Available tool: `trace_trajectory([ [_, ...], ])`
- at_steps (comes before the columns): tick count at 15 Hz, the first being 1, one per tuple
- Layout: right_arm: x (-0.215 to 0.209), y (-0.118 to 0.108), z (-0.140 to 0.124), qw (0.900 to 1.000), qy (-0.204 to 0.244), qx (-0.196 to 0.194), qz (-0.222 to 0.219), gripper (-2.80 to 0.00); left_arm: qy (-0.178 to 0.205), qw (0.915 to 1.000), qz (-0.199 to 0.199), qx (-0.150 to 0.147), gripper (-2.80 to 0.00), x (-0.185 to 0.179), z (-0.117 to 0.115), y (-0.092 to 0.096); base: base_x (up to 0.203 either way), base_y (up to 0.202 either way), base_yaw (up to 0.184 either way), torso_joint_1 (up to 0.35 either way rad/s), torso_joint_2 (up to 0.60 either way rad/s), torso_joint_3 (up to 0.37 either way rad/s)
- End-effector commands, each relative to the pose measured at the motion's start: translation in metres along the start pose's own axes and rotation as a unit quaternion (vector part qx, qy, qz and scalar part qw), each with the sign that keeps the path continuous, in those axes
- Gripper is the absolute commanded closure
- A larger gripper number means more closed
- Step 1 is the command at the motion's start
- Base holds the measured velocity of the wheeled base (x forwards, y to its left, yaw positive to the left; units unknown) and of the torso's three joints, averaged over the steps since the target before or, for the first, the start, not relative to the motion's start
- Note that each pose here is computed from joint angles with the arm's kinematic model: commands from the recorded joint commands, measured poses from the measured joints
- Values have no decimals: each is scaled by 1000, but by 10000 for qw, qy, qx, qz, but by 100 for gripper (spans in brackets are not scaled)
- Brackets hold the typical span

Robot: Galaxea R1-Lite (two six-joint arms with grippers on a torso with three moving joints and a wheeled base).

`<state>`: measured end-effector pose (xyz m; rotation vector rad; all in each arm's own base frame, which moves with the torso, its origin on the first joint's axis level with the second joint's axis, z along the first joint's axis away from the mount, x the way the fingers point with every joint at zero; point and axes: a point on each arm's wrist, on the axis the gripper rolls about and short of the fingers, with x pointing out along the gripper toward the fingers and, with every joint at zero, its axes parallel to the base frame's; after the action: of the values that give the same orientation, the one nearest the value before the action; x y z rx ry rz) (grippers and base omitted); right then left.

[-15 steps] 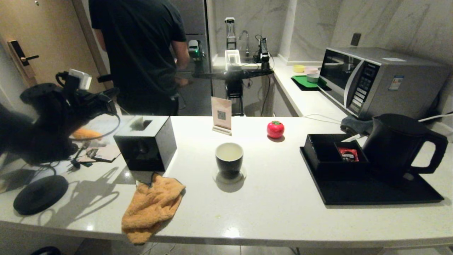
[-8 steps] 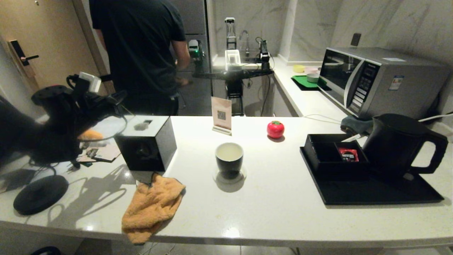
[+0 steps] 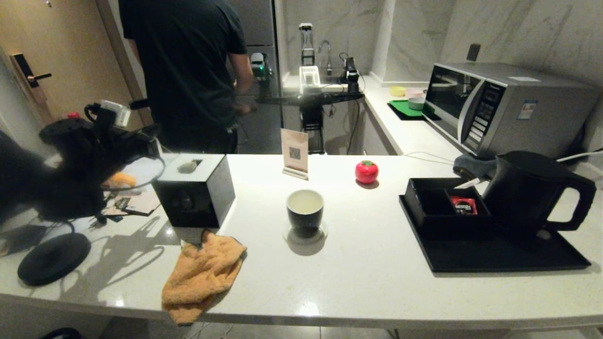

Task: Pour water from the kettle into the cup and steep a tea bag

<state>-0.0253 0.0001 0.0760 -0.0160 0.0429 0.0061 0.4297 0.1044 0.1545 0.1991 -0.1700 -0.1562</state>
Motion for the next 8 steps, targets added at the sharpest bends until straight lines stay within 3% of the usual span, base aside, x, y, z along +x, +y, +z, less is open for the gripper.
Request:
trace_trajectory([
  [1, 0, 0, 0, 10000, 8, -3, 2, 0, -9, 9999, 105, 90, 0, -4, 0, 9, 0, 0, 0, 0, 0, 0],
  [8, 0, 0, 0, 10000, 8, -3, 2, 0, -54, 9990, 414, 141, 0, -5, 9, 13, 0, 0, 0, 0, 0, 0],
])
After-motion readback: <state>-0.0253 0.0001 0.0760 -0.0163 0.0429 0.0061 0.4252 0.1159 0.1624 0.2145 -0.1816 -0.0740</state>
